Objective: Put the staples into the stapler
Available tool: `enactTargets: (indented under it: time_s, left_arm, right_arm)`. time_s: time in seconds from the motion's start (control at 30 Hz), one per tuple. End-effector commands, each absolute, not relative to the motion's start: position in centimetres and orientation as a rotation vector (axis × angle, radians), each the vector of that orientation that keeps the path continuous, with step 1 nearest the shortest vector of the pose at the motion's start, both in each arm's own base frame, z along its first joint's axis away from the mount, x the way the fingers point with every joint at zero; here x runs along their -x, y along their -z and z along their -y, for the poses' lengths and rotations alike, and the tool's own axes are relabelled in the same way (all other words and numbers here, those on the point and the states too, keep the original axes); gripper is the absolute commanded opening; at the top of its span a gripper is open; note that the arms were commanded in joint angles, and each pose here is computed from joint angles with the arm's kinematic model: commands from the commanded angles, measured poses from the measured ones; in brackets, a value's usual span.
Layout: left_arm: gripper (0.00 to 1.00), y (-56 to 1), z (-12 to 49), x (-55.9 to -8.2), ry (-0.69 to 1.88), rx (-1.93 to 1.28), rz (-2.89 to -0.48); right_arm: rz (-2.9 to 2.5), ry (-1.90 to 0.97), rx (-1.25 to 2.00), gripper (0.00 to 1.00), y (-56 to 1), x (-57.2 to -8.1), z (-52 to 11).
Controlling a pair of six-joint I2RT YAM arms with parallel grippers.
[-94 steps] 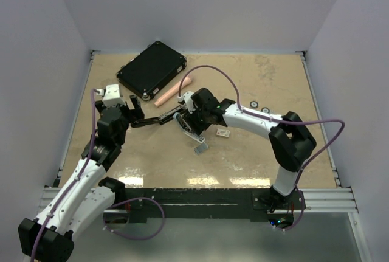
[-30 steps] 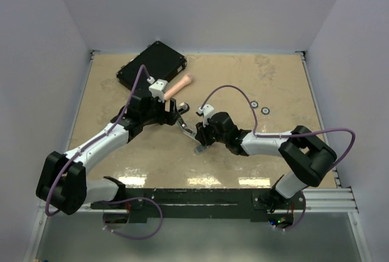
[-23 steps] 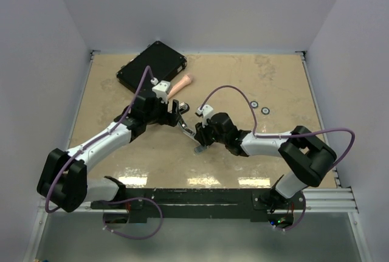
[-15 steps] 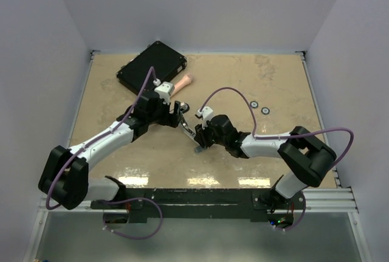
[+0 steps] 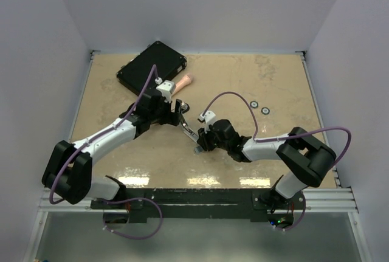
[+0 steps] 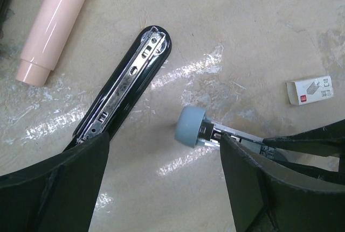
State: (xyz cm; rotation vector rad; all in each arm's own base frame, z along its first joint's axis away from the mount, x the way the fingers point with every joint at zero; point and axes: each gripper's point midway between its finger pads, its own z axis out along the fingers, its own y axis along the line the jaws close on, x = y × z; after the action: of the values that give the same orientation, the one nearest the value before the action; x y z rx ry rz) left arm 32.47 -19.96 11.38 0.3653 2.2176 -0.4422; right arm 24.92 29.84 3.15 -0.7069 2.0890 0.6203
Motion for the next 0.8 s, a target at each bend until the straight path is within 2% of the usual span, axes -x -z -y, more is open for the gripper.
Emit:
enactTargets:
  time_s: [0.0,0.17,0.5,0.77]
  left_arm:
    - [0.88,-13.7,21.0,-34.1,0.455,-0.38,-2.144]
    - [0.88,-13.6,21.4,-34.4,0.451,-0.403,-2.133]
    - [0.84,-13.5,22.1,-35.1,0.431,-0.463,-2.104]
    - [0.71,-13.8,22.9,-36.0,0.399,-0.541,-2.081]
  right_arm:
    - [-2.006,-0.629,0.672,0.3,-4.8,-25.8,-30.4]
    - [-1.986,-0.628,0.684,0.26,-4.9,-25.8,-30.5]
    - [-1.952,-0.615,0.712,0.01,-5.3,-26.1,-30.8]
    - [-1.942,-0.599,0.718,0.0,-5.8,-26.4,-30.8]
